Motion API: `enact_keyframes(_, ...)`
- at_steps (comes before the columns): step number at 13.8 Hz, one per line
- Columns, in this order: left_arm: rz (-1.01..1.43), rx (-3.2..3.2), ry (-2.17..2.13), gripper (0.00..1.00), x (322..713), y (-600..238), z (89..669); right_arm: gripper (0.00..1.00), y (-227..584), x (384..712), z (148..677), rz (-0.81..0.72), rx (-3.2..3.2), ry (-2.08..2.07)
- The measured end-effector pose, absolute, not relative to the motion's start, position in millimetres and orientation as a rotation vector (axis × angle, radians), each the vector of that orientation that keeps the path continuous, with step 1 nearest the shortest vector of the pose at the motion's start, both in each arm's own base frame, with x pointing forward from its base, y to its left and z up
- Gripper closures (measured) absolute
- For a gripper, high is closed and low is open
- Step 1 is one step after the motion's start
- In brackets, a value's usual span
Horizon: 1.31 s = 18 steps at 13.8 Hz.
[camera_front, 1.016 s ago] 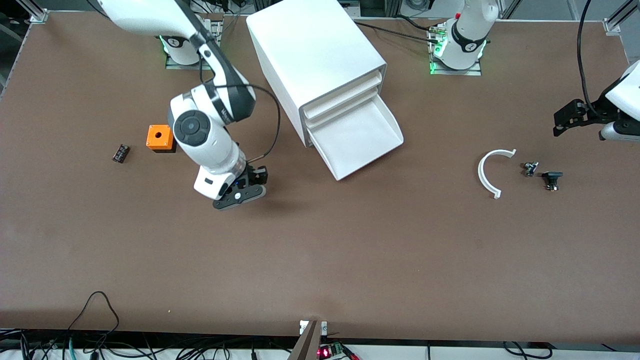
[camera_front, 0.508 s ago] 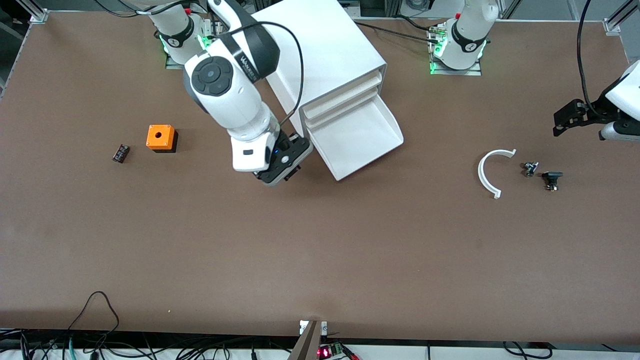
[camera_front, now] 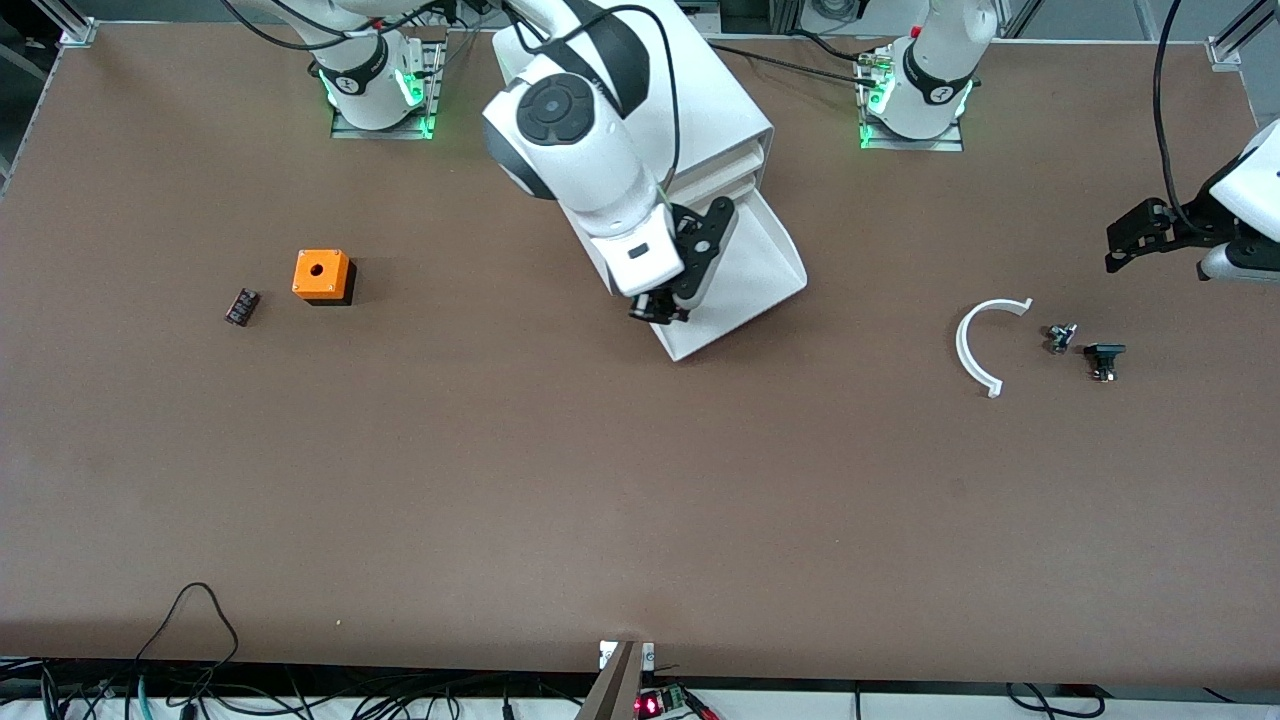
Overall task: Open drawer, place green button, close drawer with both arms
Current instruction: 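Lower the green button into the open drawer with the right gripper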
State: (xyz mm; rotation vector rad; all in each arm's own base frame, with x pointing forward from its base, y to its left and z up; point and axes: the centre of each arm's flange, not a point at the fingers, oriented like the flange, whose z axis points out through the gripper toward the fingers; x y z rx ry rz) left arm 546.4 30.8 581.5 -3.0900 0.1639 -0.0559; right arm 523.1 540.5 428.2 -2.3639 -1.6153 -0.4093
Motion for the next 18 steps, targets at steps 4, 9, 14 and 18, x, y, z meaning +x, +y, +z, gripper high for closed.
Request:
enact_keyframes(4, -0.056, -3.09, 0.167, 0.0, 546.4, 29.8, 581.6, 0.59, 565.8, 509.7, 410.1, -0.391, -2.227, -1.827)
enact_keyframes(9, -0.057, -3.089, 0.18, 0.0, 546.7, 23.9, 581.6, 0.59, 592.5, 471.3, 371.6, -0.244, -2.052, -2.134)
enact_keyframes(14, -0.056, -3.089, 0.181, 0.0, 546.9, 23.7, 581.3, 0.59, 606.7, 452.8, 343.6, -0.179, -1.937, -2.244)
enact_keyframes(18, -0.06, -3.089, 0.183, 0.0, 548.5, 20.5, 579.9, 0.59, 624.6, 428.8, 318.6, -0.13, -1.892, -2.278)
